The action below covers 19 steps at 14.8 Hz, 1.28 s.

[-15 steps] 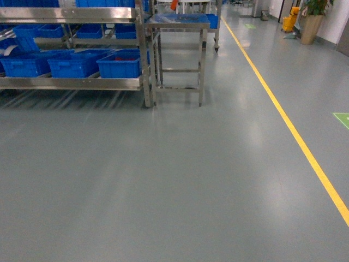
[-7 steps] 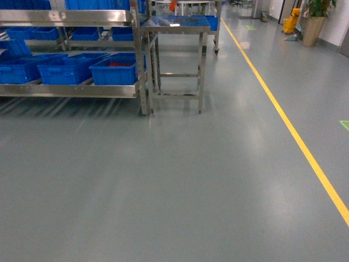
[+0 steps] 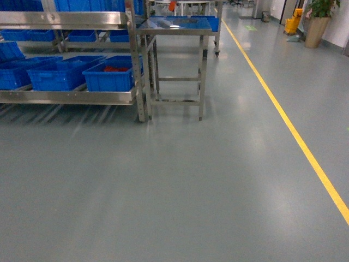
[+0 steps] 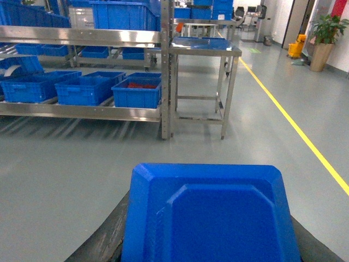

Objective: Sort blue parts and orange caps into right shelf containers

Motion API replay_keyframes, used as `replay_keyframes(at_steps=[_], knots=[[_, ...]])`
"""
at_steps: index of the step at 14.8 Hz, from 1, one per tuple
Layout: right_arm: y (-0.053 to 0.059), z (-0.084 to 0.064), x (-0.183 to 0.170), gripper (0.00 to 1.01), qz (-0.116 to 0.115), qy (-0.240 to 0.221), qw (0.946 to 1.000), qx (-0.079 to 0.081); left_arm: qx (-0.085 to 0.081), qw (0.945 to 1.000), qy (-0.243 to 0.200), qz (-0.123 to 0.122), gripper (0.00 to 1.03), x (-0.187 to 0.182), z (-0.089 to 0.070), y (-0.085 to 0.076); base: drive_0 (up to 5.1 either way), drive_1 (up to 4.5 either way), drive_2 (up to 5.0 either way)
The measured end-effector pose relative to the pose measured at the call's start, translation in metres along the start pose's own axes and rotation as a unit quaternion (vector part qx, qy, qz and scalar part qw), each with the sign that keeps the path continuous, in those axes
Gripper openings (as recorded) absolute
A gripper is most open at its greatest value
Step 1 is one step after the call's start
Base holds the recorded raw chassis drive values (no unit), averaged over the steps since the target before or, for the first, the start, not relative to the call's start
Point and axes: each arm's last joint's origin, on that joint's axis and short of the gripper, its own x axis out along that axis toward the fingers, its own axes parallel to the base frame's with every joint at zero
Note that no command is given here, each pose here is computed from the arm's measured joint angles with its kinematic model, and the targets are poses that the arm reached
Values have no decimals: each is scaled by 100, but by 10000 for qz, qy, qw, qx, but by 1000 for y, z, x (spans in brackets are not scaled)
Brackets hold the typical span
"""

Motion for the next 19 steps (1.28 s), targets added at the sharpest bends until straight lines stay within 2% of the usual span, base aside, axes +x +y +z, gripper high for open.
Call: replay_keyframes(at_steps=[19], knots=[[0,0,0,43,0,-15,10000,0,2,10000,-23,4,41,0,0,0,-10,396,-417]])
